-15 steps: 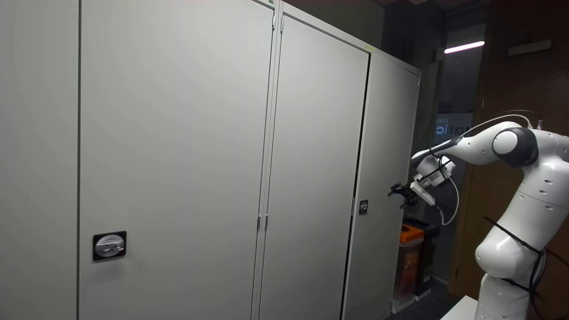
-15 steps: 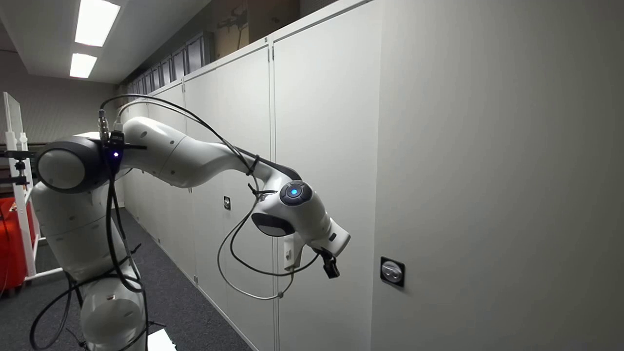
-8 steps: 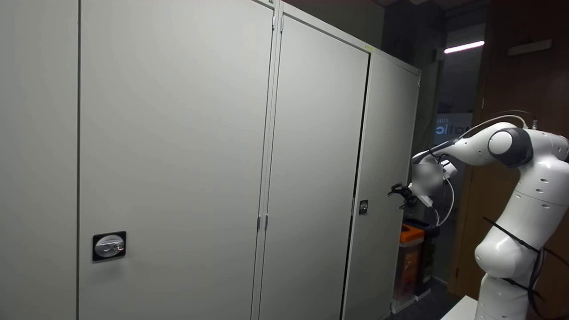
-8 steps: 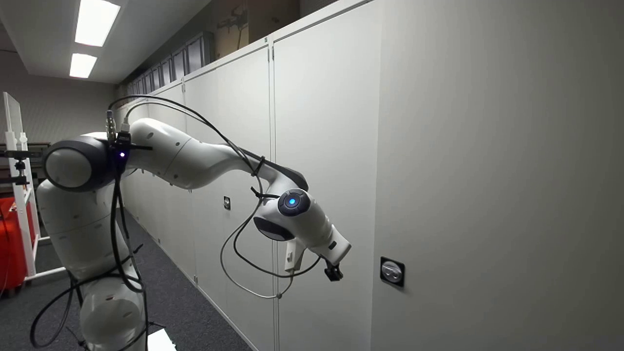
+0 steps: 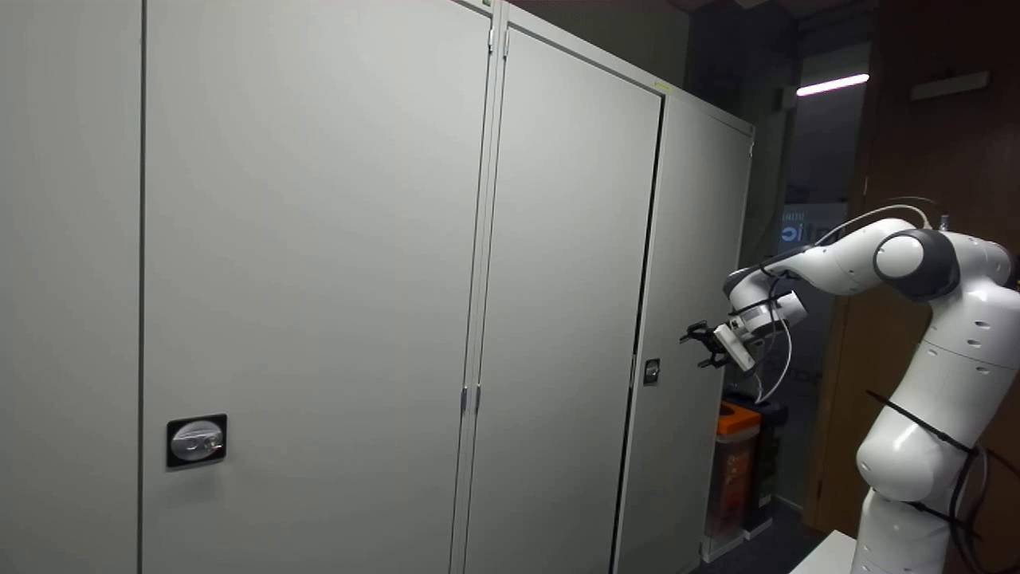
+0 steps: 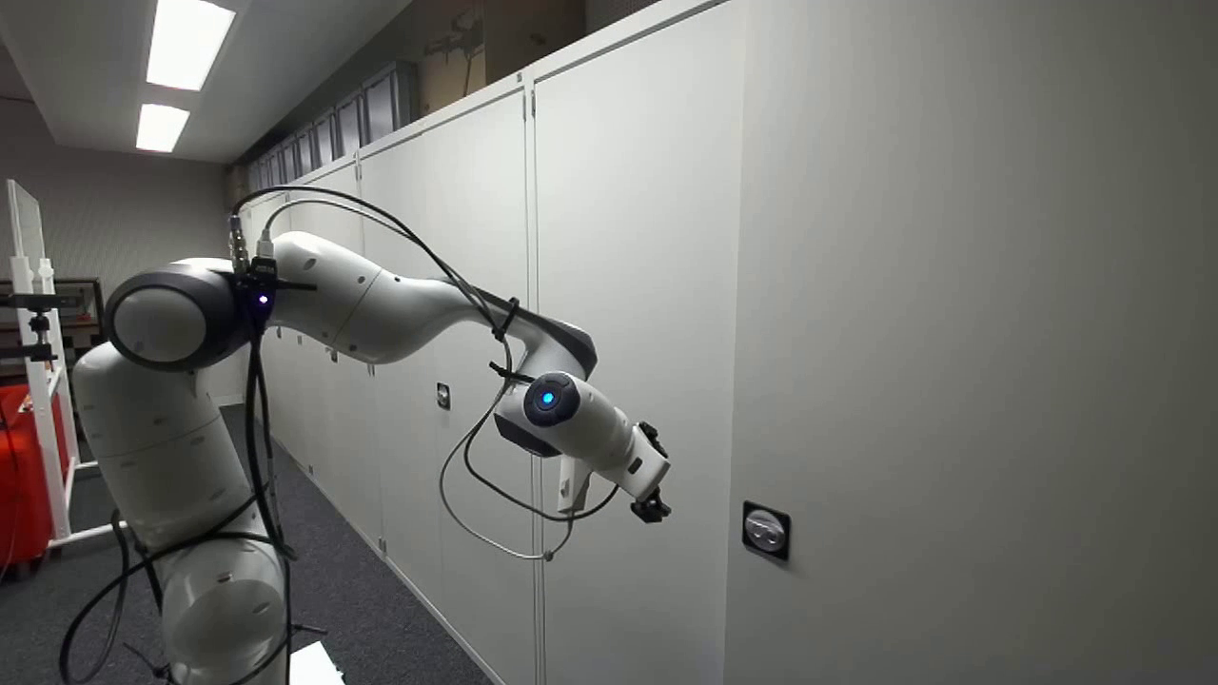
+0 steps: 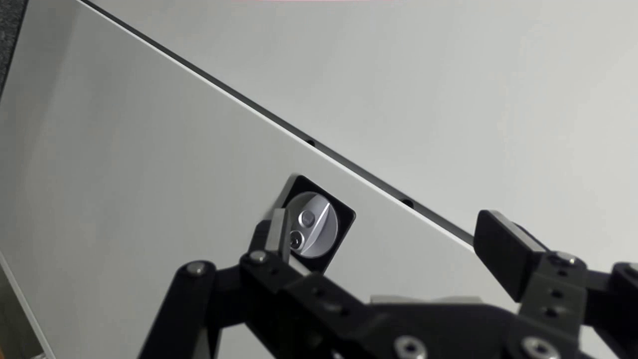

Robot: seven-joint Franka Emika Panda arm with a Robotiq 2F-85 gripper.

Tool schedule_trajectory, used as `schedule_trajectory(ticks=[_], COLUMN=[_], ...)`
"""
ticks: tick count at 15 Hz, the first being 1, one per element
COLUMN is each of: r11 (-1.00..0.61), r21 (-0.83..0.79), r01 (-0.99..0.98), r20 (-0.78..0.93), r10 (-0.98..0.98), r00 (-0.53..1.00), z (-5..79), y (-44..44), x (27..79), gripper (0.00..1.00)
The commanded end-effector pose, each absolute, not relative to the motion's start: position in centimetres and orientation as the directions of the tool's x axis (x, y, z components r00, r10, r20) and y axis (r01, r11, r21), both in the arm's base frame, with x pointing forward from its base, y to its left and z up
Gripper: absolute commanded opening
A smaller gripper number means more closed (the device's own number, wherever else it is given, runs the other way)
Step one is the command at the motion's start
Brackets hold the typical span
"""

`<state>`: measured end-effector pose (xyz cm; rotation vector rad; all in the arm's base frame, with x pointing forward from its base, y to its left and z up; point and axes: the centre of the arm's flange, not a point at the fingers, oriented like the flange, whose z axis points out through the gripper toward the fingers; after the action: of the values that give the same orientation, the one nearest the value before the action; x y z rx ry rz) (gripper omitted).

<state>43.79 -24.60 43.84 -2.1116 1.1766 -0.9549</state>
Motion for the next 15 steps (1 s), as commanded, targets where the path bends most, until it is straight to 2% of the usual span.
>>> schedule_trajectory(ticks=[1,11,15], r11=[-0.450,-0.325,-0.293], r21=[-0.760,-0.805,-0.818], r01=[-0.470,-0.497,-0.495], r20=[0.332,0.271,0.238], r10=[-0.889,-0.945,-0.956], r00=[0.314,0.180,0.172], z=[43.0,39.2,37.5], y=[-24.8,-30.1,-31.7], x=[44.8,45.6,46.7], gripper=[1.00,1.00,1.00])
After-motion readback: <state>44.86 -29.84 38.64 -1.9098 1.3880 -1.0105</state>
